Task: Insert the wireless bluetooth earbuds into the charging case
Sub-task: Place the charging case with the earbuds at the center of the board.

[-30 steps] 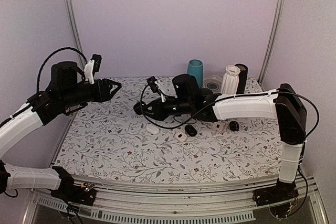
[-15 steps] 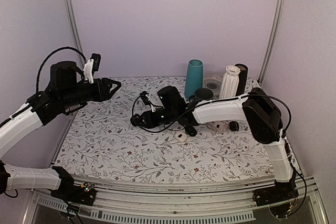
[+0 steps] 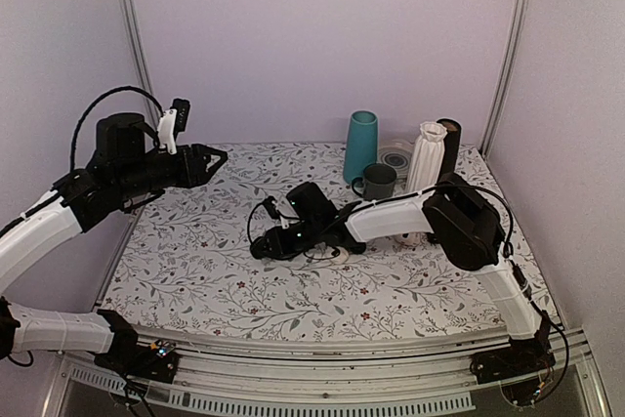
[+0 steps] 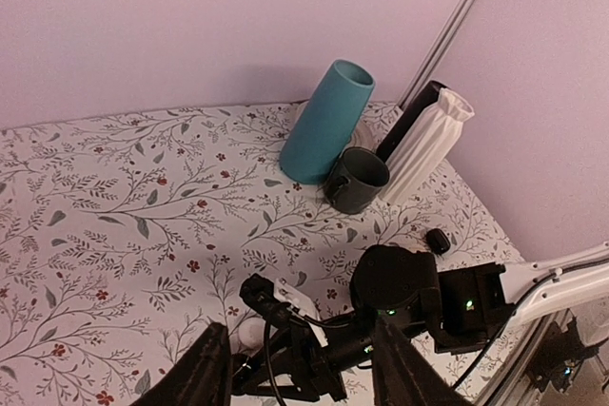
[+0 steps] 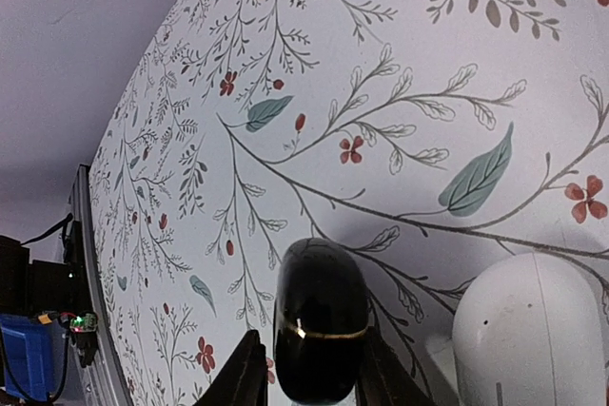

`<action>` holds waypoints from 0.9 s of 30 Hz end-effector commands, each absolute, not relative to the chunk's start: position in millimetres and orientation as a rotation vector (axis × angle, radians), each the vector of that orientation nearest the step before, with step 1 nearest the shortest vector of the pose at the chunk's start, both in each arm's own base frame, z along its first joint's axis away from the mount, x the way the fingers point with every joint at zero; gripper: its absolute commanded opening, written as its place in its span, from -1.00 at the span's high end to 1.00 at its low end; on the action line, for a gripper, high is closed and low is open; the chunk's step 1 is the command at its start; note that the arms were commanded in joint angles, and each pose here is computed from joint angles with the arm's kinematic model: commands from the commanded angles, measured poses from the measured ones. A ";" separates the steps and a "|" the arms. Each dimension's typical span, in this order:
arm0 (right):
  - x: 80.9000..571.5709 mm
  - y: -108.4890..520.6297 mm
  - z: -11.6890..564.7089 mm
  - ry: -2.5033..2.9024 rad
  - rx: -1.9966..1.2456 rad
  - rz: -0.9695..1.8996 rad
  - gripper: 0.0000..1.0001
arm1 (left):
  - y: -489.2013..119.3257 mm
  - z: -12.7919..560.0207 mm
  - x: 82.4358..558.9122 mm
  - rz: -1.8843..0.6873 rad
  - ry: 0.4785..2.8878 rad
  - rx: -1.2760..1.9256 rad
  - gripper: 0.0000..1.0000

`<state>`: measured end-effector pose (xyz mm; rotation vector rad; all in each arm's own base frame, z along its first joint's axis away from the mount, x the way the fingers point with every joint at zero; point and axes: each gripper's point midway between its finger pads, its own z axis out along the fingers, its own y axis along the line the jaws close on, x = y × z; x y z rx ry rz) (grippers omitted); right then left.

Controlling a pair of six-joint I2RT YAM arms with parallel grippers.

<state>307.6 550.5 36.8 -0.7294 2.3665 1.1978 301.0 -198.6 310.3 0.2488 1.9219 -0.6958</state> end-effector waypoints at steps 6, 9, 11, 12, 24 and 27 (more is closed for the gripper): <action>315.2 554.3 52.7 2.338 -0.710 1.168 0.07 | -197.0 318.3 303.6 -0.705 1.886 0.247 -0.02; 315.8 553.6 58.4 2.328 -0.717 1.148 -0.05 | -196.0 316.5 303.4 -0.701 1.891 0.246 -0.02; 318.3 551.5 64.7 2.319 -0.714 1.128 -0.12 | -195.5 316.6 303.0 -0.700 1.891 0.245 -0.03; 319.3 550.3 66.7 2.315 -0.714 1.114 -0.15 | -195.1 317.0 302.8 -0.698 1.889 0.245 -0.03; 323.3 530.5 136.4 2.182 -0.730 1.031 -0.65 | -194.5 322.2 304.6 -0.692 1.874 0.245 -0.41; 322.6 520.2 158.9 2.139 -0.721 1.001 -0.71 | -193.5 321.3 305.9 -0.683 1.874 0.242 -0.61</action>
